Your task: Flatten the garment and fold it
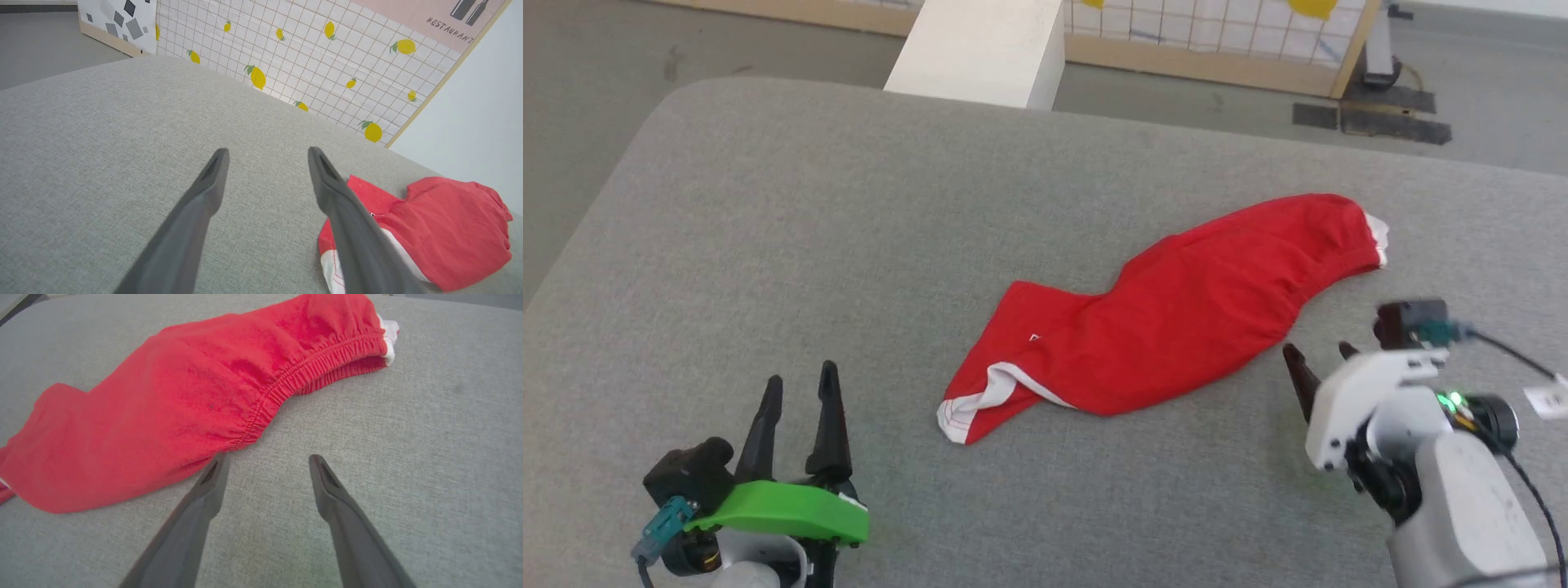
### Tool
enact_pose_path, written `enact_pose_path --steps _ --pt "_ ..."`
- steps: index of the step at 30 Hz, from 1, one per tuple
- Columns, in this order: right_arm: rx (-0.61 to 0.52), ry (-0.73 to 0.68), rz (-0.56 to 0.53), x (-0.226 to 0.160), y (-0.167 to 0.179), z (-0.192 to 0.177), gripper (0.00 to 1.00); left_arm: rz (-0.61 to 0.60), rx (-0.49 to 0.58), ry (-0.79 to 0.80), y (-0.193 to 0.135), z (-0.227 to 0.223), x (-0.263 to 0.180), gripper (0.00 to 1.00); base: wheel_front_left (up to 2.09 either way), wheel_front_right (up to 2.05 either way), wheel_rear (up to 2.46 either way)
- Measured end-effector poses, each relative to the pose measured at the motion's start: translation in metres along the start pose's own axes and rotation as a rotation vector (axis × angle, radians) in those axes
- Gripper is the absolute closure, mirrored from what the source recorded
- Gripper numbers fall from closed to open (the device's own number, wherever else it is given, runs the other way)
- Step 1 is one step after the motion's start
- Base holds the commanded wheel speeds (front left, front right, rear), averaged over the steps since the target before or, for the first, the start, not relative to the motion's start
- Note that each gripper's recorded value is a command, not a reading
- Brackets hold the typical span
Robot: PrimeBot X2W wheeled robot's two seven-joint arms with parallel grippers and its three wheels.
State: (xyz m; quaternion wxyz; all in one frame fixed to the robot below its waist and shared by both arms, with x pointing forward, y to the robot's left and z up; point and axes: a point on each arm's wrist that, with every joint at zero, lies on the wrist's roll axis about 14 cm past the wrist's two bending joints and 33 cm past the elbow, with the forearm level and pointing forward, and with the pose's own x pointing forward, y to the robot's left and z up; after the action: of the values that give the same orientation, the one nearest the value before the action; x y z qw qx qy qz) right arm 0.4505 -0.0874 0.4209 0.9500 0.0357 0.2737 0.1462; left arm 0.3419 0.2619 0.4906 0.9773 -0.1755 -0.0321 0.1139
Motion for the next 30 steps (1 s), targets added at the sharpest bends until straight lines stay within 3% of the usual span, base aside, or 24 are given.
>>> enact_pose_path --steps 5,11,14,15,16,17,25,28,30 --pt "-0.059 0.077 0.028 0.030 0.014 0.007 0.00 0.025 -0.010 0.015 0.006 -0.005 0.000 0.00 0.00 0.00 0.00" --pt "-0.105 0.223 0.016 0.056 0.015 -0.015 0.00 0.082 -0.008 0.025 0.024 -0.006 -0.003 0.00 0.00 0.00 0.00" --pt "-0.123 0.231 0.032 0.067 0.022 -0.012 0.00 0.108 -0.003 0.031 0.032 -0.007 -0.006 0.00 0.00 0.00 0.00" --pt "-0.122 0.233 0.039 0.070 0.025 -0.012 0.24 0.114 -0.001 0.033 0.034 -0.007 -0.007 0.00 0.00 0.00 0.00" --pt "-0.129 0.228 0.047 0.072 0.027 -0.012 0.85 0.120 0.000 0.034 0.036 -0.008 -0.008 0.00 0.00 0.00 0.00" --pt "-0.137 0.226 0.053 0.072 0.030 -0.012 1.00 0.123 0.001 0.034 0.037 -0.007 -0.008 0.00 0.00 0.00 0.00" --pt "-0.127 0.255 0.125 0.044 0.053 -0.025 1.00 0.092 -0.008 0.009 0.028 0.000 -0.010 0.00 0.00 0.00 0.00" --pt "-0.117 0.304 0.108 0.016 0.042 -0.036 1.00 0.071 -0.012 0.014 0.022 -0.003 -0.012 0.00 0.00 0.00 0.00" --pt "-0.113 0.364 0.057 -0.010 0.016 -0.045 1.00 0.050 -0.015 0.018 0.015 -0.004 -0.012 0.00 0.00 0.00 0.00"
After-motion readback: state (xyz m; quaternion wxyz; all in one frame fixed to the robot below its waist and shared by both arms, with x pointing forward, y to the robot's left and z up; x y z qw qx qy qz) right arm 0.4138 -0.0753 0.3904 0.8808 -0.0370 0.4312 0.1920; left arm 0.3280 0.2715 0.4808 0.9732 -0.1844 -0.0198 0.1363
